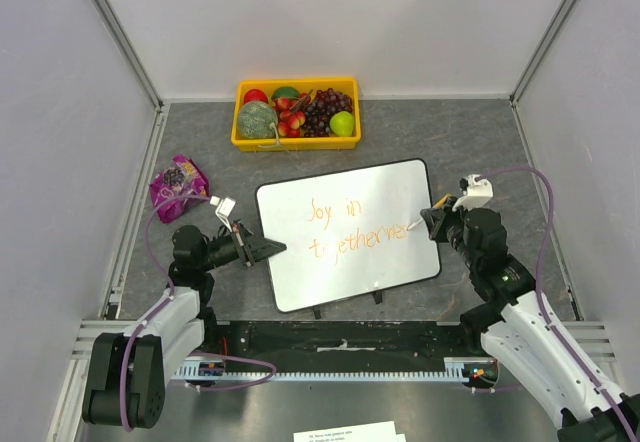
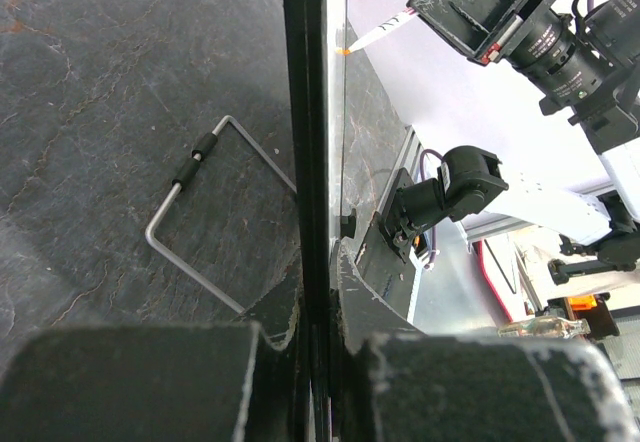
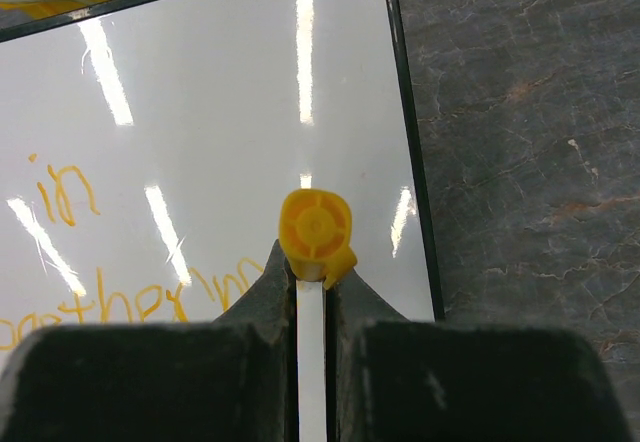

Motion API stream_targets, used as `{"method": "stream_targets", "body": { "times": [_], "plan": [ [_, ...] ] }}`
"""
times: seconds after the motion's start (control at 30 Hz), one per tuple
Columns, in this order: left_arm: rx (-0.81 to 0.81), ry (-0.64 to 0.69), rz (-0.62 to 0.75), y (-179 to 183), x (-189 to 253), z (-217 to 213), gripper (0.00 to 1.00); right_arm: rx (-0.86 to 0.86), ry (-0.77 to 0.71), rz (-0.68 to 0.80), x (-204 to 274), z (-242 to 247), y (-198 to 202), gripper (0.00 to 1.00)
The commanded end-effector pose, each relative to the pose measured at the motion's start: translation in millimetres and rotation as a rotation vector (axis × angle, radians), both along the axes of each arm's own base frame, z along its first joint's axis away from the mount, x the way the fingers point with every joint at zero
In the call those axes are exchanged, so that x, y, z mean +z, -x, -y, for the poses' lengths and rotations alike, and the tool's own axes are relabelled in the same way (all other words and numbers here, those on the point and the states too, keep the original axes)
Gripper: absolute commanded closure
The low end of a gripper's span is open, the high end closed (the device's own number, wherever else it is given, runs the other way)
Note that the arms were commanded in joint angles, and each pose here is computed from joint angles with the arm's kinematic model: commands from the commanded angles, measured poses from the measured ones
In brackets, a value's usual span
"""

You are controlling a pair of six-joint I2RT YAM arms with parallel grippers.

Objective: Write a sentence on the whiteboard

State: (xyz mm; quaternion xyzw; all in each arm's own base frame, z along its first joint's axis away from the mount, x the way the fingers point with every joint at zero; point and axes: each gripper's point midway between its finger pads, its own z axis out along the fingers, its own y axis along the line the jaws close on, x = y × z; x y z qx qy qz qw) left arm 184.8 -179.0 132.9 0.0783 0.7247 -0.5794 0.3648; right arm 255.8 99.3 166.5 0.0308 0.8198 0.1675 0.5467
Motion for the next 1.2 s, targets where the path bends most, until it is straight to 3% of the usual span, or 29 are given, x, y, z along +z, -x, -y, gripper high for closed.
{"method": "stream_targets", "body": {
  "times": [0.0,0.83,1.17],
  "plan": [
    [-0.015,-0.039,0.085,4,-8,-1,0.98,-0.057,0.038,-0.067,-21,14,8,1.00],
    [-0.018,-0.039,0.085,5,-8,-1,0.98,-0.033,0.037,-0.135,-30,10,12,1.00],
    [-0.017,-0.039,0.083,4,-8,-1,0.98,0.010,-0.037,-0.095,-17,-3,12,1.00]
  ]
}}
